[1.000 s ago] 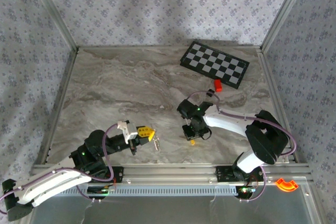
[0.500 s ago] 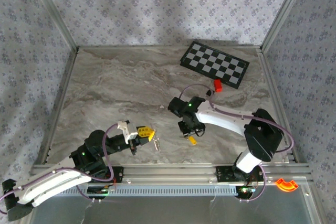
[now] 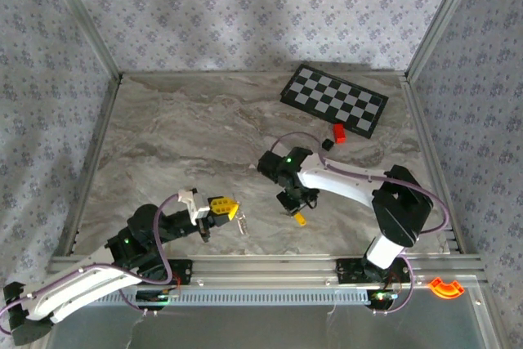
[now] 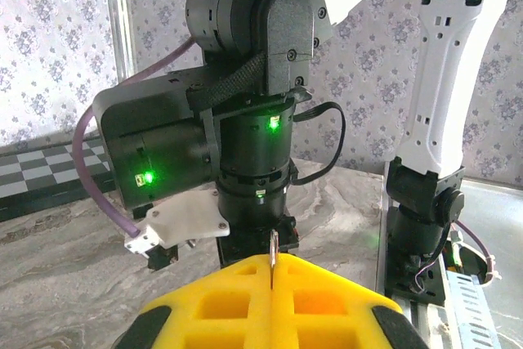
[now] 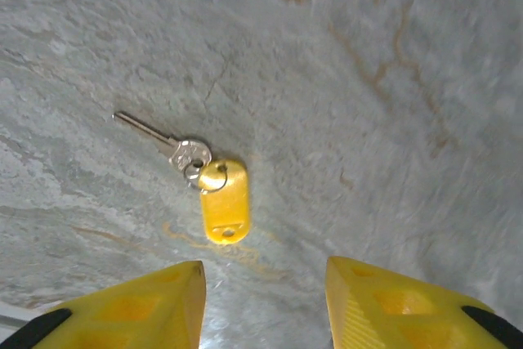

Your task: Put the keys on the keyring

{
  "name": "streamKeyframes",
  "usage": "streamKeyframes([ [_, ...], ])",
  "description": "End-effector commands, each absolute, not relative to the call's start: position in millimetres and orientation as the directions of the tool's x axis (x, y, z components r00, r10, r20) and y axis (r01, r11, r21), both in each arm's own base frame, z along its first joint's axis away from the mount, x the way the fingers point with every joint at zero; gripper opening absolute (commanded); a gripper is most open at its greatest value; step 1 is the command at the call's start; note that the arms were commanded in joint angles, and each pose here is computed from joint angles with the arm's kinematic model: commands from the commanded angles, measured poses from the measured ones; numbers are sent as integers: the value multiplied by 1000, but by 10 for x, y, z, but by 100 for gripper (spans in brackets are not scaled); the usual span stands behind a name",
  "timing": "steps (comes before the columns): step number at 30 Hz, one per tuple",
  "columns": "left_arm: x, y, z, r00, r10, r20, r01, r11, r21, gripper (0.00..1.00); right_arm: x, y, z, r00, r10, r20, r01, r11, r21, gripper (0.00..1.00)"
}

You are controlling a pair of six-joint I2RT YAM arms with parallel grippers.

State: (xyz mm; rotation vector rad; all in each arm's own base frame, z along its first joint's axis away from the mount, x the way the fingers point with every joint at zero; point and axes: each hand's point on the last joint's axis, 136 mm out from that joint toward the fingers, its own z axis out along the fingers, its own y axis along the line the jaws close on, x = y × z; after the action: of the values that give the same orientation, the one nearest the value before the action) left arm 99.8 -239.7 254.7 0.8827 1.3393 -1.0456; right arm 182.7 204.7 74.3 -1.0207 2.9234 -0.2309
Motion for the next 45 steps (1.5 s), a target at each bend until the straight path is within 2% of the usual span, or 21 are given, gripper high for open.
streamKeyframes([
  [1, 983, -2372, 2599, -49, -110, -993, 946, 312, -82, 0, 1968, 2011, 804, -651, -758, -47, -733, 643, -221, 45],
  [6, 964, -2348, 2584, -61, -100, -993, 946, 310, -90, 0, 1842, 2353, 887, -433, -856, -281, -861, 485, -150, 46],
  [9, 951, -2319, 2554, -74, -104, -992, 945, 311, -103, 0, 1848, 2354, 911, -396, -866, -305, -873, 458, -167, 50],
  [11, 944, -2296, 2550, -75, -114, -991, 944, 313, -107, 0, 1871, 2380, 906, -381, -875, -298, -880, 442, -174, 41],
  [13, 937, -2272, 2566, -69, -123, -990, 943, 315, -104, 0, 1866, 2393, 850, -389, -877, -282, -883, 442, -156, 40],
  [16, 918, -2239, 2595, -58, -126, -990, 944, 316, -95, 0, 1803, 2400, 744, -395, -887, -242, -899, 427, -99, 52],
  [19, 911, -2216, 2600, -53, -130, -990, 944, 318, -93, 0, 1718, 2415, 681, -384, -900, -208, -917, 397, -28, 60],
  [22, 910, -2209, 2601, -51, -134, -990, 943, 320, -92, 0, 1643, 2447, 697, -355, -911, -208, -934, 357, 29, 63],
  [28, 905, -2201, 2615, -46, -141, -989, 944, 319, -89, 0, 1675, 2373, 599, -280, -947, -160, -958, 285, -13, 66],
  [45, 889, -2167, 2631, -45, -152, -987, 943, 319, -92, 0, 1818, 2246, 291, -238, -971, -16, -965, 238, -108, 49],
])
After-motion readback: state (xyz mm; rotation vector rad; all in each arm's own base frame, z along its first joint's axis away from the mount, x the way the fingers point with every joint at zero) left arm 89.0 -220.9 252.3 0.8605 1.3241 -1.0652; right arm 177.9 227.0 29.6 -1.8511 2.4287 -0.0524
